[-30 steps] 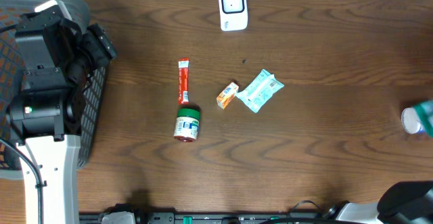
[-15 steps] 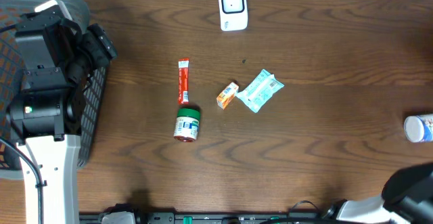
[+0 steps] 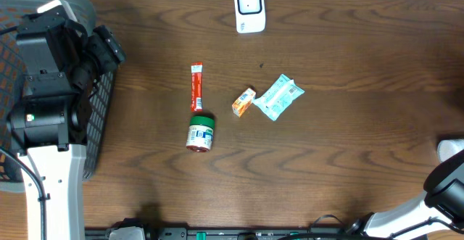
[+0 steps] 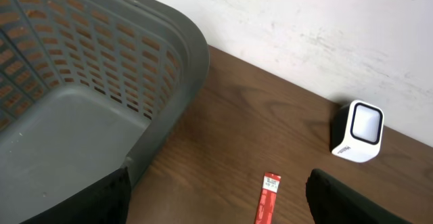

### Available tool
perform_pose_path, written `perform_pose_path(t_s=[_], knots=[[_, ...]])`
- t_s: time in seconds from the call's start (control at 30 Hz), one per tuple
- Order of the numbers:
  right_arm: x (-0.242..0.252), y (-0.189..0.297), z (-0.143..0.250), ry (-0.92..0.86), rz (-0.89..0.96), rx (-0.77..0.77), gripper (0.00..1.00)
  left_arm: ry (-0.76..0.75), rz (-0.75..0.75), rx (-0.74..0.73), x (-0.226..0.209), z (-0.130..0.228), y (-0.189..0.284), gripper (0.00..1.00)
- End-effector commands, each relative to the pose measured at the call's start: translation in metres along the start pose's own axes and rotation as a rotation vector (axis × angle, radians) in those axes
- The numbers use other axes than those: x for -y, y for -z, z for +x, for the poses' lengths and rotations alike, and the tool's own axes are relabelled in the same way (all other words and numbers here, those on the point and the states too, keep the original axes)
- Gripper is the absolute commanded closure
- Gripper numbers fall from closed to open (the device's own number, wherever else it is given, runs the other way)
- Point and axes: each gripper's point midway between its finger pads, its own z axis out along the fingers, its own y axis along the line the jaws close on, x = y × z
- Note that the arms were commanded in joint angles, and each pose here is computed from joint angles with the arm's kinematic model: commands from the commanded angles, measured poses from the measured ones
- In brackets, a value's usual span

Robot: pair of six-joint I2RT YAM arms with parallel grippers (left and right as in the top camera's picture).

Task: Scan the item barcode

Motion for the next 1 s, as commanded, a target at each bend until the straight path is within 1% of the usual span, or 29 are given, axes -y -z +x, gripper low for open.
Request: perform_pose_path(t_s=[0.0,0.07,0.17,0.23,0.3,0.4,0.47,0.57,0.63,0.73,0.83,0.87,0.9,0.97], knots=[[-0.016,-0.012,0.01,0.062,-0.034,-0.022,0.91,0.003,-0.009,0.011,-0.002,-0.004,0.001,0.18],[-0.031,-0.017,0.012,0.062,-0.079,-0.012,0.91,0.003,-0.009,0.011,-0.002,-0.004,0.001,0.18],[-0.061,-0.016,0.008,0.069,-0.205,0.031,0.92,0.003,-0.009,0.011,-0.002,-0.004,0.001,0.18],[-0.078,-0.011,0.004,0.044,-0.281,0.053,0.92,0.003,-0.009,0.011,-0.002,-0.004,0.001,0.18],[-0.088,-0.007,0.004,0.031,-0.324,0.054,0.91,0.003,-0.009,0.011,-0.002,-0.004,0.001,0.18],[-0.09,-0.006,0.005,0.026,-0.335,0.049,0.89,0.003,-0.009,0.011,-0.002,-0.004,0.001,0.18],[-0.091,-0.005,0.003,0.021,-0.345,0.06,0.91,0.003,-0.009,0.011,-0.002,-0.004,0.001,0.18],[-0.109,0.003,-0.005,0.075,-0.455,0.119,0.92,0.003,-0.009,0.011,-0.002,-0.004,0.001,0.18],[-0.126,0.013,-0.011,0.116,-0.572,0.176,0.91,0.003,-0.009,0.011,-0.002,-0.004,0.001,0.18],[-0.142,0.026,-0.017,0.107,-0.694,0.227,0.9,0.003,-0.009,0.011,-0.002,-0.004,0.001,0.18],[-0.146,0.031,-0.023,0.078,-0.732,0.254,0.85,0.003,-0.009,0.011,-0.002,-0.004,0.001,0.18],[-0.146,0.032,-0.025,0.053,-0.742,0.255,0.8,0.003,-0.009,0.011,-0.002,-0.004,0.001,0.18],[-0.146,0.033,-0.027,0.014,-0.748,0.248,0.78,0.003,-0.009,0.011,-0.002,-0.004,0.001,0.18],[-0.147,0.034,-0.028,-0.044,-0.768,0.233,0.8,0.003,-0.009,0.011,-0.002,-0.004,0.001,0.18]])
